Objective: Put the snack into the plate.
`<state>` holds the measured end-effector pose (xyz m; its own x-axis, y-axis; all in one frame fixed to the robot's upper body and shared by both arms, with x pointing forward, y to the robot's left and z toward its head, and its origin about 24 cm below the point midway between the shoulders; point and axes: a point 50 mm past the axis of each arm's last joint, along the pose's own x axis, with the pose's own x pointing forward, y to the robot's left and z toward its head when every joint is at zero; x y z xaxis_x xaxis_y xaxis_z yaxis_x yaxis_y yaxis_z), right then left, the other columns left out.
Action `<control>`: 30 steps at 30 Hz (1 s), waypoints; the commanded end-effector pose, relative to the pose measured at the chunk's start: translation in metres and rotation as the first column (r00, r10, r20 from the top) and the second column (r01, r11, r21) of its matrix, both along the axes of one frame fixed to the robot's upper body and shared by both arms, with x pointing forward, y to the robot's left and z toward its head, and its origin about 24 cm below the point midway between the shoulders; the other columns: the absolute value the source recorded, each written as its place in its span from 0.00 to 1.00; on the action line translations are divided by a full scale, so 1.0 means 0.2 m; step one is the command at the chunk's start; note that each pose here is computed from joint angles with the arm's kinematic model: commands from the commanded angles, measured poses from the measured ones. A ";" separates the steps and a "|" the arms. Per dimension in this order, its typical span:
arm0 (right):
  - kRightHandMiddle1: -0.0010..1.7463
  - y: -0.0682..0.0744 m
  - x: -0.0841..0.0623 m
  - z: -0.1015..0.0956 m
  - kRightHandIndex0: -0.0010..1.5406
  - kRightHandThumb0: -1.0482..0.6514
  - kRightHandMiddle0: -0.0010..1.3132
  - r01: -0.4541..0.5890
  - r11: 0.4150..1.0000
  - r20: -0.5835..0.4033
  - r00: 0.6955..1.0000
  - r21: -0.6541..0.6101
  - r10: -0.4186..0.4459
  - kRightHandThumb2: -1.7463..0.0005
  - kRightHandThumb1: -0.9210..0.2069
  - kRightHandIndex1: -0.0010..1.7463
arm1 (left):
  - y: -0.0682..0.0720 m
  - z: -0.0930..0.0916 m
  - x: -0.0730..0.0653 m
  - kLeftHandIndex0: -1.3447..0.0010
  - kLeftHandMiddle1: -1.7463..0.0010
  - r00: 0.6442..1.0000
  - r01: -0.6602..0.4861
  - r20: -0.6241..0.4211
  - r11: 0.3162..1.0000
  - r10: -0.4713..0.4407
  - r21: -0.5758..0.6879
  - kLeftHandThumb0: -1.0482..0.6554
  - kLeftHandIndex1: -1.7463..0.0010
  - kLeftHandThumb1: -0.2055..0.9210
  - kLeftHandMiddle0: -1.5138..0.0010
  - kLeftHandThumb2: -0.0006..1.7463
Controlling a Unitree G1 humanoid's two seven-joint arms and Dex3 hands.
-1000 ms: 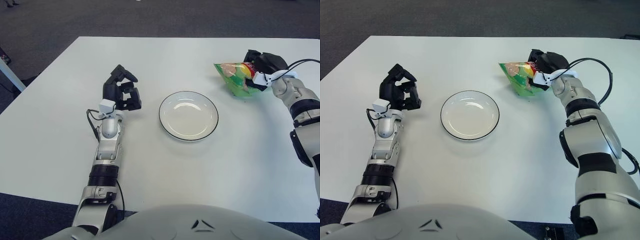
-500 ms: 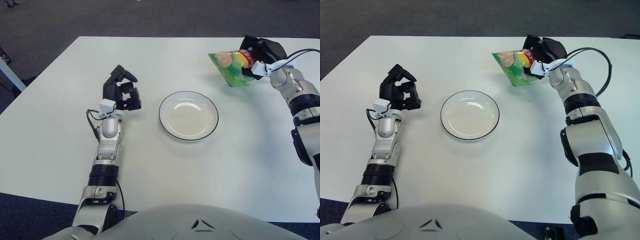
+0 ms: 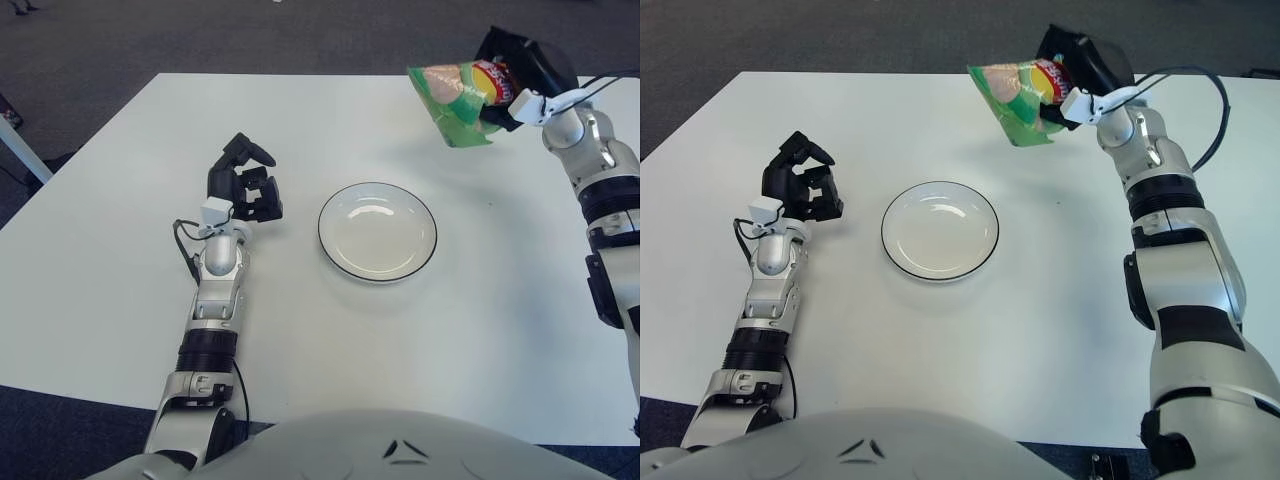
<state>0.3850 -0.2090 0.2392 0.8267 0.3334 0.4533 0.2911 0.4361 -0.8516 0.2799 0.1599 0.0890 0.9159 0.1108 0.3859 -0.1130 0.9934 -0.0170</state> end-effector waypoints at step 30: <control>1.00 0.33 -0.21 0.07 0.57 0.62 0.53 -0.409 0.912 -0.014 0.912 0.023 0.410 0.00 0.87 1.00 | -0.01 -0.29 -0.10 0.50 0.00 0.960 -0.067 -0.273 0.997 0.055 -0.037 0.32 0.00 0.41 0.09 0.80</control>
